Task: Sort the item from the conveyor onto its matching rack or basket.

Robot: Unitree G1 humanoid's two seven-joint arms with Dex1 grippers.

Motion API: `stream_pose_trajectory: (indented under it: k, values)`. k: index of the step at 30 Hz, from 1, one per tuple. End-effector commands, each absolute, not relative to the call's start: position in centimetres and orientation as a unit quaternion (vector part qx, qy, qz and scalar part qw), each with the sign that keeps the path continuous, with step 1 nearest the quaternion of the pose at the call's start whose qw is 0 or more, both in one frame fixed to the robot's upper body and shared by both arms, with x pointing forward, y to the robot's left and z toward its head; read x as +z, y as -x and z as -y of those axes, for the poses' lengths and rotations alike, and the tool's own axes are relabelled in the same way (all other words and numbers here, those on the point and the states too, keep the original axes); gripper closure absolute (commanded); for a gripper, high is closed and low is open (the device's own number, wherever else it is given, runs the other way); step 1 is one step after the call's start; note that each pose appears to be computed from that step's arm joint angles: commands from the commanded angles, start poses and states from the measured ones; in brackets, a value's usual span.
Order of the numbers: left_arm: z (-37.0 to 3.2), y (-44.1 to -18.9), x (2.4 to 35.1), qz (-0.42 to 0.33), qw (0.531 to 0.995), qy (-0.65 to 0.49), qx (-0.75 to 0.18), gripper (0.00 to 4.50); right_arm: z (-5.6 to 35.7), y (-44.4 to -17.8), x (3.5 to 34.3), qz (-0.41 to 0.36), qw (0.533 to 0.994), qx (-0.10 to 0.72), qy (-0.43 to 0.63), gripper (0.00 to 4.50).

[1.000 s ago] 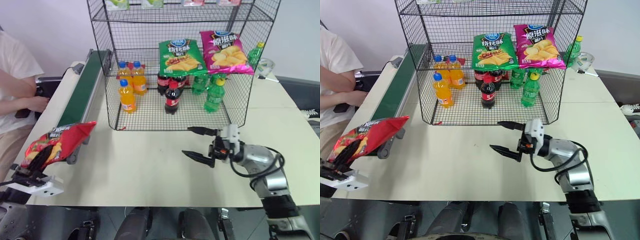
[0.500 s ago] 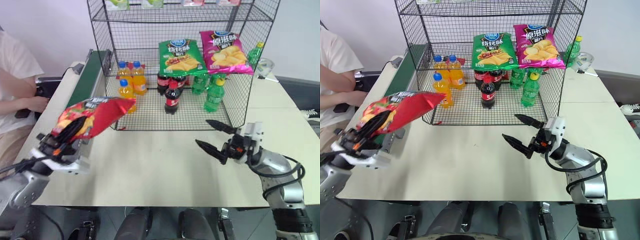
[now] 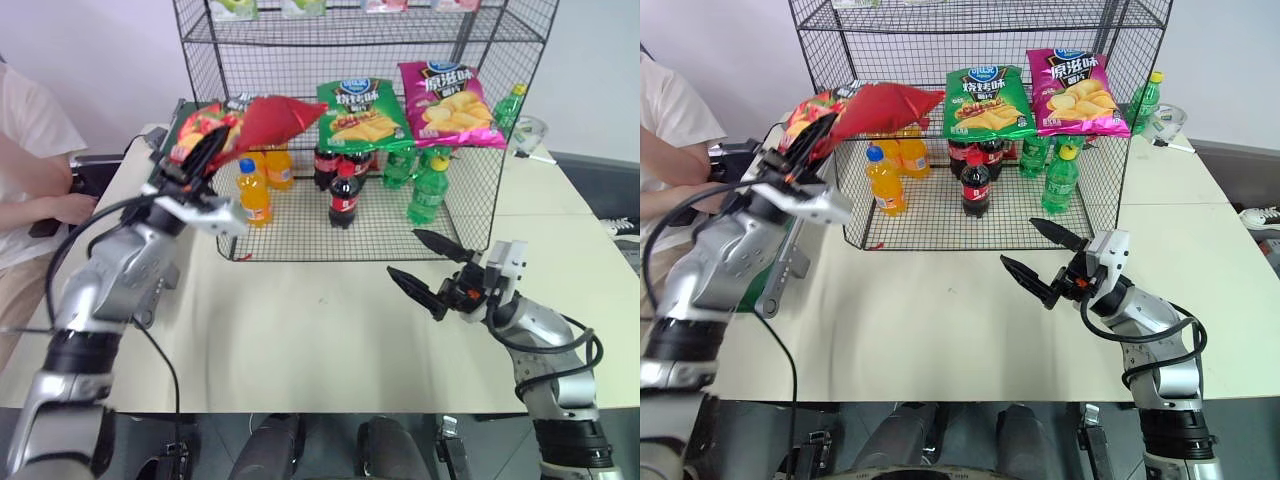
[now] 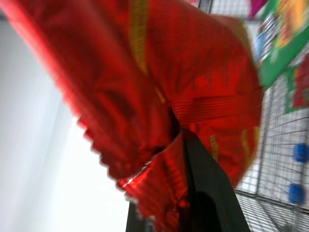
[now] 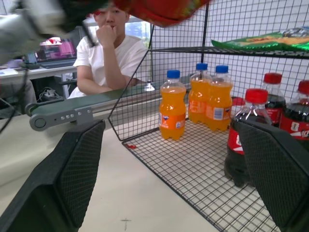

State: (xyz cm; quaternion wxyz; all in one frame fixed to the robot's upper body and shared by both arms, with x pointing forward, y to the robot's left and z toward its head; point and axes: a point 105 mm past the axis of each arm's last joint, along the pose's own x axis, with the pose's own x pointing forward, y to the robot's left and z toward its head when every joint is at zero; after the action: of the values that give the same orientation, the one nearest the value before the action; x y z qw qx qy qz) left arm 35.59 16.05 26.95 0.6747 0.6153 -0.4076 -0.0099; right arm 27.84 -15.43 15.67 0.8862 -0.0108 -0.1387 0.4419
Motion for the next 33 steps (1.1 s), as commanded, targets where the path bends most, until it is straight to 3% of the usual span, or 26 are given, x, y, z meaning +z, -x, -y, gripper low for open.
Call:
stream_pose_trajectory:
  k: [1, 5, 10, 13, 20, 33]
  values:
    - [-15.2, -37.9, 27.1, 0.409, 0.673, -0.616, 0.013, 4.41, 14.9, -27.8, 16.7, 0.163, 0.88, 0.445, 0.024, 0.0]
    - [-14.8, -40.3, 27.1, 0.399, 0.677, -0.617, 0.039, 4.41, 14.8, -27.8, 16.5, 0.161, 0.88, 0.447, 0.026, 0.0]
    - [-14.9, -44.2, 25.5, 0.323, 0.675, -0.66, 0.061, 4.41, 14.9, -28.0, 16.6, 0.162, 0.883, 0.44, 0.022, 0.0]
    - [-14.8, -44.6, 26.5, 0.326, 0.678, -0.655, 0.067, 4.41, 14.9, -28.0, 16.7, 0.161, 0.883, 0.439, 0.026, 0.0]
    - [-15.0, -46.3, 25.1, 0.272, 0.691, -0.667, 0.06, 4.41, 15.1, -28.0, 16.8, 0.161, 0.886, 0.434, 0.028, 0.0]
    - [-14.4, -46.6, 25.3, 0.271, 0.722, -0.636, 0.032, 4.41, 15.2, -28.2, 17.0, 0.163, 0.888, 0.428, 0.026, 0.0]
